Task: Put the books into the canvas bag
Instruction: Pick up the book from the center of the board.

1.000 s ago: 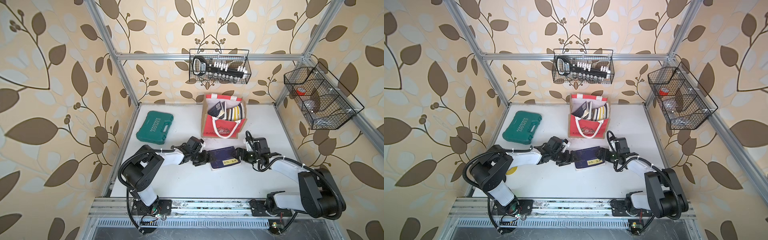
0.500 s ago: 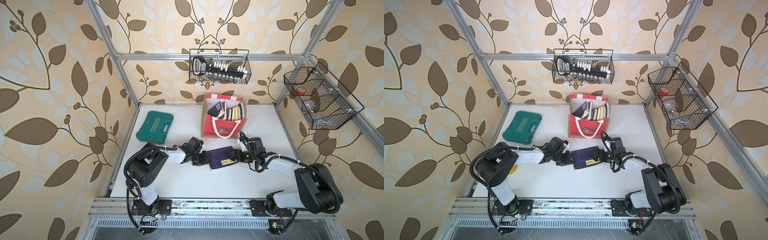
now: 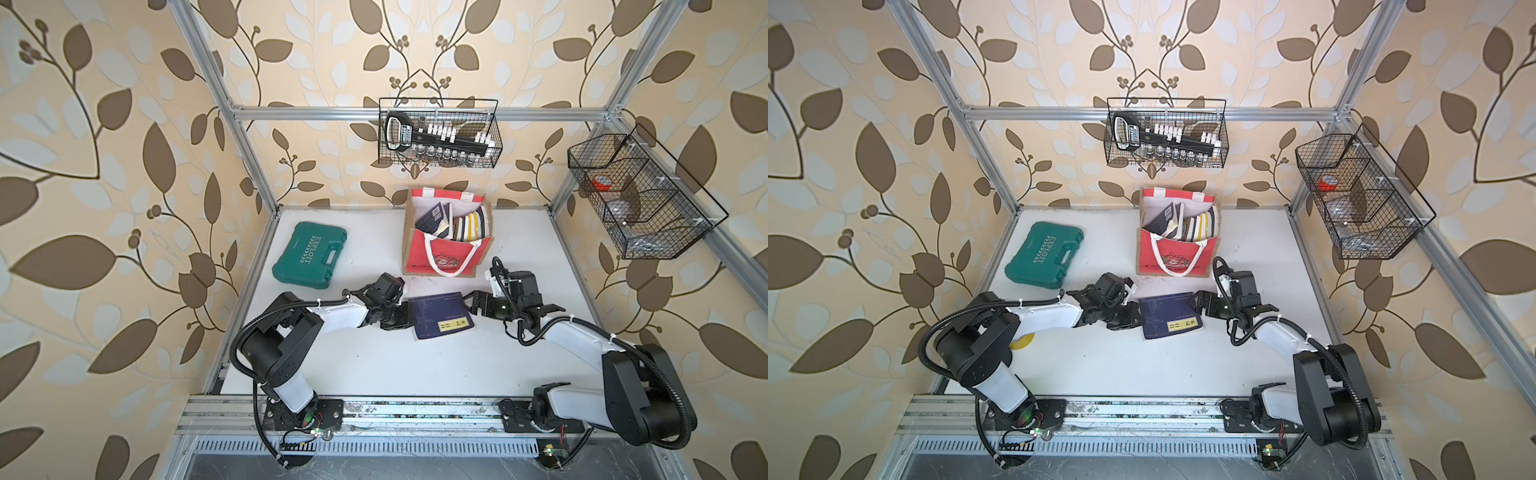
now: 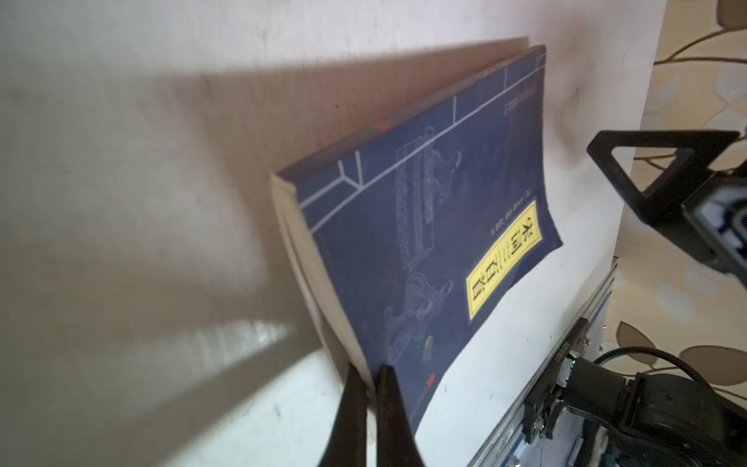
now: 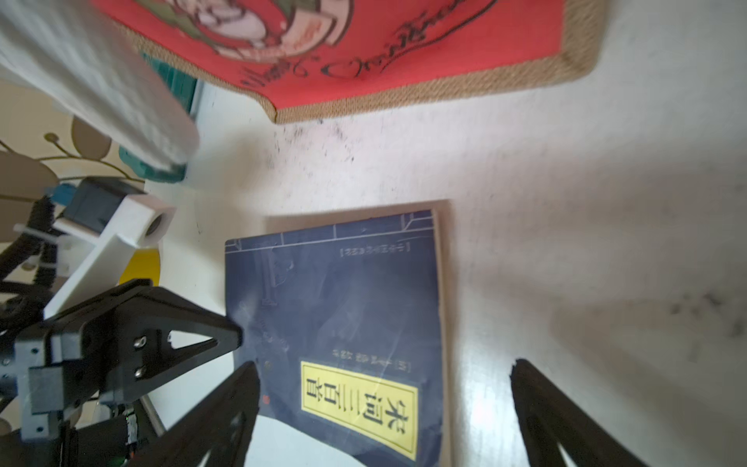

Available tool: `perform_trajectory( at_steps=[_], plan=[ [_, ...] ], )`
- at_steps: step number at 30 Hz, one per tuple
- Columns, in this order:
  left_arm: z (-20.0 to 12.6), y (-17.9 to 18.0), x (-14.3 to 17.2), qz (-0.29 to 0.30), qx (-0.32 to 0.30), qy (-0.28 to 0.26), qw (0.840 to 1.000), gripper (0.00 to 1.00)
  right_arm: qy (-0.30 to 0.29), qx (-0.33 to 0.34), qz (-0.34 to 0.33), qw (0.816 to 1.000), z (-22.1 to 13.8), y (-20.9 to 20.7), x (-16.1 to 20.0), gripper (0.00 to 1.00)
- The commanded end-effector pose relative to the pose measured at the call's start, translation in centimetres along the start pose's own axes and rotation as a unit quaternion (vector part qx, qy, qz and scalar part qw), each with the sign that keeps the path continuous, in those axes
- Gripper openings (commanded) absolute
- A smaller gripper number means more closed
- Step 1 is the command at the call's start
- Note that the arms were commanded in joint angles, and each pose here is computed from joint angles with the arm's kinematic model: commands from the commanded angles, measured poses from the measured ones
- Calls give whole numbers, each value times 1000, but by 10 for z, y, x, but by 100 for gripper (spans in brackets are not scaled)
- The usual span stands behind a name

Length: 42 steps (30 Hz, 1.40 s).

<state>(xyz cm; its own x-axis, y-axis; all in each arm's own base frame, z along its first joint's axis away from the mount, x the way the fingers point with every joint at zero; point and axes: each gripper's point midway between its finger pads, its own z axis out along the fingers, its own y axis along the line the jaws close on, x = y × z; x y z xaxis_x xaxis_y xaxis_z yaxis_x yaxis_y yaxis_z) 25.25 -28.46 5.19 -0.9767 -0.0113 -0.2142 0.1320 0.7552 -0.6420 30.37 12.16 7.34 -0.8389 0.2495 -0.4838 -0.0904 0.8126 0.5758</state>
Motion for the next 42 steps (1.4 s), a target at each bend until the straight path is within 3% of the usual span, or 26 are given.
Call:
perform_trajectory(
  at_steps=[1, 6, 11, 22, 31, 38, 42],
  plan=[
    [-25, -8, -3, 63, -8, -34, 997, 0, -1, -19, 5, 1000, -2, 2, 3, 95],
    [-58, -21, -5, 106, -9, -62, 992, 0, -4, -88, 0, 996, -1, 23, 6, 95],
    [-74, -25, -2, 139, -12, -71, 988, 0, -7, -113, -4, 994, 6, 32, 12, 95],
    [-73, -29, 6, 155, 14, -68, 986, 0, -12, -159, -18, 987, 42, 43, 14, 94],
    [-73, -34, 14, 171, 45, -66, 982, 0, -14, -234, -56, 970, 54, 60, 14, 92],
    [-81, -46, 14, 189, 74, -81, 976, 0, 19, -281, -66, 957, 62, 77, 31, 88],
    [-81, -44, 12, 188, 62, -86, 976, 0, 17, -318, -88, 944, 48, 94, 33, 75]
  ],
)
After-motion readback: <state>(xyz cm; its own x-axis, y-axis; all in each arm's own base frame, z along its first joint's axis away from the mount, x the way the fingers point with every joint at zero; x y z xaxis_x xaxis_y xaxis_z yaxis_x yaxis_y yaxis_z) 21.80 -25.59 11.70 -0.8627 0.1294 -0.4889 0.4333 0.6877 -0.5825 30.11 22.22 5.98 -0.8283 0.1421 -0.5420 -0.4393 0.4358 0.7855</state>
